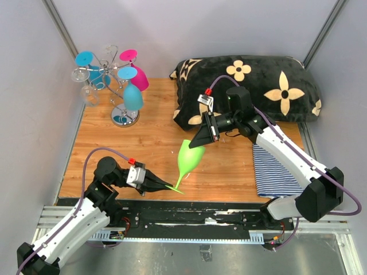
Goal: Take the wine glass off the wine glass rack
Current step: Place the wine glass at the center of the board.
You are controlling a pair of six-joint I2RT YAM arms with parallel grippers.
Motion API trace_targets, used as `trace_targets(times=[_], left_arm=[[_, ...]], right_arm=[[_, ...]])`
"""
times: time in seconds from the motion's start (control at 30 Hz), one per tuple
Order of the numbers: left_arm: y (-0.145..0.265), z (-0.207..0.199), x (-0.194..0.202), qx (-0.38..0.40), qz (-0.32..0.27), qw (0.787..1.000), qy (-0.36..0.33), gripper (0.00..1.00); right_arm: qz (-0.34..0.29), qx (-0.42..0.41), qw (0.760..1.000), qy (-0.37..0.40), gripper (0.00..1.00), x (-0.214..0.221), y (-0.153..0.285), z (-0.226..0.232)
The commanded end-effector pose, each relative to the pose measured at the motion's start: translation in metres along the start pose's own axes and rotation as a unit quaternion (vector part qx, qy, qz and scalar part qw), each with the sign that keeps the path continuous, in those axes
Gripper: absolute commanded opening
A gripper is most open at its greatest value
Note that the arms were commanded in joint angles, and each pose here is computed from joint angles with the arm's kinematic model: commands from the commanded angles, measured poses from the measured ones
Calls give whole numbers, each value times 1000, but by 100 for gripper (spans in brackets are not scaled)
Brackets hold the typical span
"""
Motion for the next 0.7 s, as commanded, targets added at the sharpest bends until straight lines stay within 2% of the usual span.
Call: trace_targets(times=[0.0,0.03,0.1,0.17,0.2,0.27,0.3,0.4,0.53,0.6,0.67], left_arm=[[0,12,2,-36,11,999,-6,1],[0,14,3,-42,14,999,-4,8],[0,14,8,-52,20,998,12,31],[0,14,12,-52,24,998,19,40],[0,14,13,-51,27,998,22,48],[1,15,12,-54,33,998,21,93],[2,18,10,-63,36,997,18,99],[5,26,7,-97,47,994,14,100],[16,50,7,-205,68,976,28,100],[28,70,6,-304,72,948,58,100],[49,95,2,-433,61,893,108,100]], right_arm=[[-5,-13,999,41,1,4,-3,19],[-13,-2,999,46,1,4,-2,17],[-29,31,997,57,1,2,0,12],[-43,60,995,66,1,1,2,6],[-48,73,994,70,1,-1,3,4],[-60,100,990,82,1,-3,6,-1],[-66,118,987,89,1,-5,9,-3],[-84,198,969,120,1,-7,20,-12],[-107,323,925,167,1,-4,38,-29],[-106,373,901,194,1,-1,45,-38],[-111,414,877,218,1,2,53,-47]])
Point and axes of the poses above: each gripper's point midway between its finger pads, its own y axis back along the fingers, its own z axis along the line the jaws close on, x = y × z, the point moved 4 cm from there along y, back along the fingers, and after that the axes turned 13 degrees about -y, right-handed, at the moved point
